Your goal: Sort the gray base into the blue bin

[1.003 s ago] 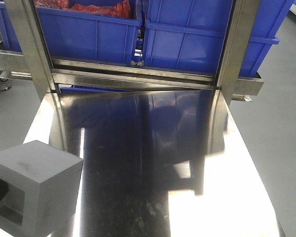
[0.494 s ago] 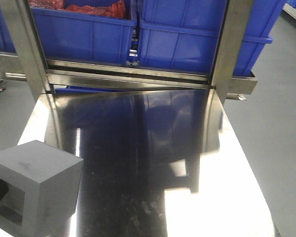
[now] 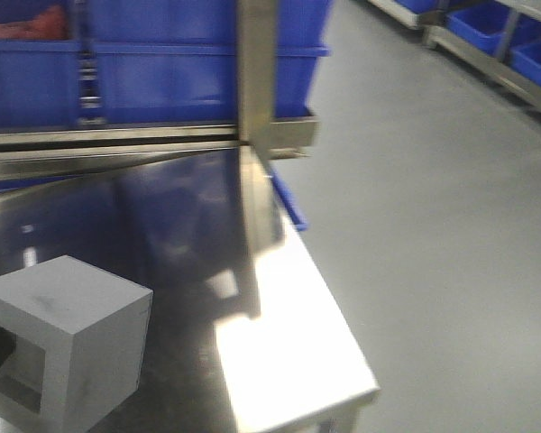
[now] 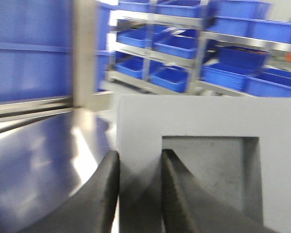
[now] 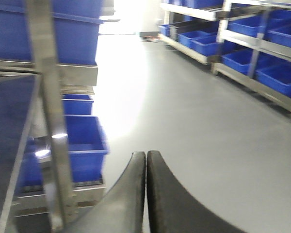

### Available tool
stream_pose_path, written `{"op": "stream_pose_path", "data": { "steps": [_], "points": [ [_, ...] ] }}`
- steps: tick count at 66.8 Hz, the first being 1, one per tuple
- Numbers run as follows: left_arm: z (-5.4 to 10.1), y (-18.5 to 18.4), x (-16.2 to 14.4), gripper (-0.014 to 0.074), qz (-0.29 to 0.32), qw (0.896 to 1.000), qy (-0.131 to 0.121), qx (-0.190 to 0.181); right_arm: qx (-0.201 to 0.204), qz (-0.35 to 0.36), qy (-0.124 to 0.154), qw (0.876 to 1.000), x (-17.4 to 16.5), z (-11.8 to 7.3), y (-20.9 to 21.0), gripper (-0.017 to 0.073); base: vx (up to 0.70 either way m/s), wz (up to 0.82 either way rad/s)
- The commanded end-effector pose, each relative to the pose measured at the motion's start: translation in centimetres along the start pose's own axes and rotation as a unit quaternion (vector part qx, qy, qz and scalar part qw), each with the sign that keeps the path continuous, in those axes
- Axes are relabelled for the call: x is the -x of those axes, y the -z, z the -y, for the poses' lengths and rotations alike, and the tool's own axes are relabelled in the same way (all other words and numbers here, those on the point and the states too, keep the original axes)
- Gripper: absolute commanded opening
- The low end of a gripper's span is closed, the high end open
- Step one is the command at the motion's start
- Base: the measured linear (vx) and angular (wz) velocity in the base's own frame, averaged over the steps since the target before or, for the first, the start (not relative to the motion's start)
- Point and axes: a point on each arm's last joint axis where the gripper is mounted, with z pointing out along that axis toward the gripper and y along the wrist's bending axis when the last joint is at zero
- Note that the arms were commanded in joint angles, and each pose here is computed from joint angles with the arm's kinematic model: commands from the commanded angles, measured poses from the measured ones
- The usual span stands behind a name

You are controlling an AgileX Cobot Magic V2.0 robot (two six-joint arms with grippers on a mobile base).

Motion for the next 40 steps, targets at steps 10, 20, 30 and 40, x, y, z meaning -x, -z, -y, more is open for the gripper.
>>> {"op": "stream_pose_path", "data": {
  "steps": [10,20,30,40],
  "points": [
    [0.58,0.21,1.86,-0.0007,0.057,0.998,0.004,-0.028,-0.004,0.037,0.007,0.999,0.51,0.04,0.04,-0.0005,-0.10,-0.83],
    [0.58,0.21,1.86,-0.0007,0.057,0.998,0.004,-0.028,-0.004,0.037,0.007,0.999,0.50,0.04,0.04,-0.0005,-0.11,-0.78],
    [0.58,0.21,1.86,-0.0007,0.057,0.998,0.004,-0.028,-0.004,0.037,0.007,0.999,0.51,0.04,0.04,-0.0005,-0.11,-0.70],
    [0.58,0.21,1.86,-0.0007,0.057,0.998,0.004,-0.028,-0.004,0.037,0.007,0.999,0.51,0.04,0.04,-0.0005,-0.09,-0.64]
  ]
}}
